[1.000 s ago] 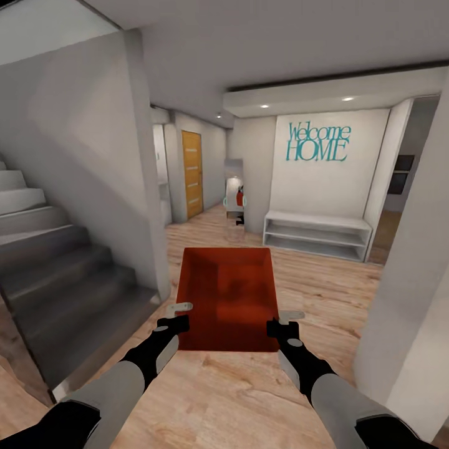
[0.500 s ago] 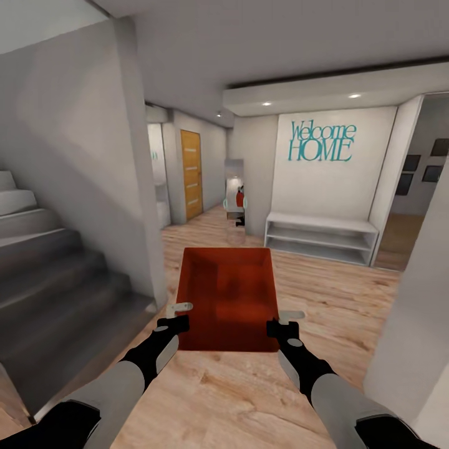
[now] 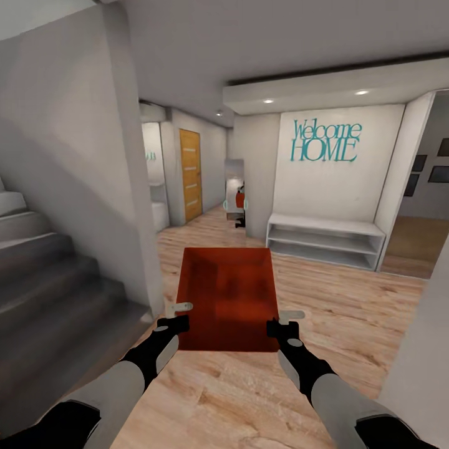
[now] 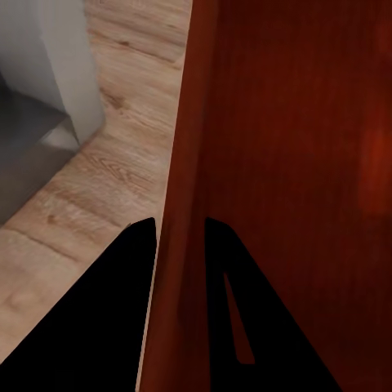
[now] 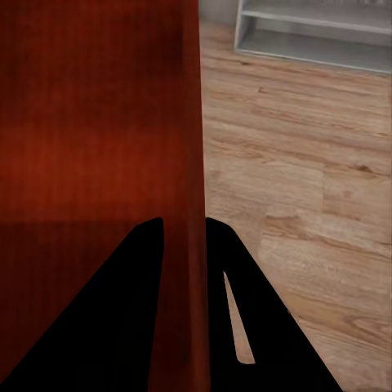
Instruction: Move the two storage containers from the living room to the garage. In the garage, place one container on the floor and stack the other container on top of it (either order is fine).
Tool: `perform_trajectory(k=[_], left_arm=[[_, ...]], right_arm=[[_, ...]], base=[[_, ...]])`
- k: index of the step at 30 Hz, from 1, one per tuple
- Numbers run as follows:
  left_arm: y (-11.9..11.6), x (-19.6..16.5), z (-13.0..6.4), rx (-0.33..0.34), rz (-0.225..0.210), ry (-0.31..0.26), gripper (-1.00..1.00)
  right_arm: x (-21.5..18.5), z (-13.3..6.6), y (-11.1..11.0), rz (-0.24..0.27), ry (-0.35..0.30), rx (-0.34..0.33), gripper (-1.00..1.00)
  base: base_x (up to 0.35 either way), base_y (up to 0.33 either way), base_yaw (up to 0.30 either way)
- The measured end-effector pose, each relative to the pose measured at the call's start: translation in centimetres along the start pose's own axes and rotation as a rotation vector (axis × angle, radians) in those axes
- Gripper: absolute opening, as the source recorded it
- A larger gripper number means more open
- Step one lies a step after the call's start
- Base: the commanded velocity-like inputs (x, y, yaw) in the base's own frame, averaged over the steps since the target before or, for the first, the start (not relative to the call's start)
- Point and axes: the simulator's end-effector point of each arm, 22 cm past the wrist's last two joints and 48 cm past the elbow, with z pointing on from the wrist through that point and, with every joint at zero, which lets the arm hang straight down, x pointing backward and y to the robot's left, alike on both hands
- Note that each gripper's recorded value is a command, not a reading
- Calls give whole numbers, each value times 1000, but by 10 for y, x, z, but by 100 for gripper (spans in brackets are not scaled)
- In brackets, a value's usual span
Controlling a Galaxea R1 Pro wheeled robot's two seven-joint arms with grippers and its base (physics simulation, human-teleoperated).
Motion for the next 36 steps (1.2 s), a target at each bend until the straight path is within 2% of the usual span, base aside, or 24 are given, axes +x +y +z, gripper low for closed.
perform_trajectory(k=[14, 36], left_arm=[[0, 0, 0, 0, 0, 1, -100], [0, 0, 0, 0, 1, 2, -100]], right_arm=[[0, 0, 0, -1, 0, 1, -100], [0, 0, 0, -1, 2, 0, -100]], base=[[326, 0, -211], [326, 0, -8]])
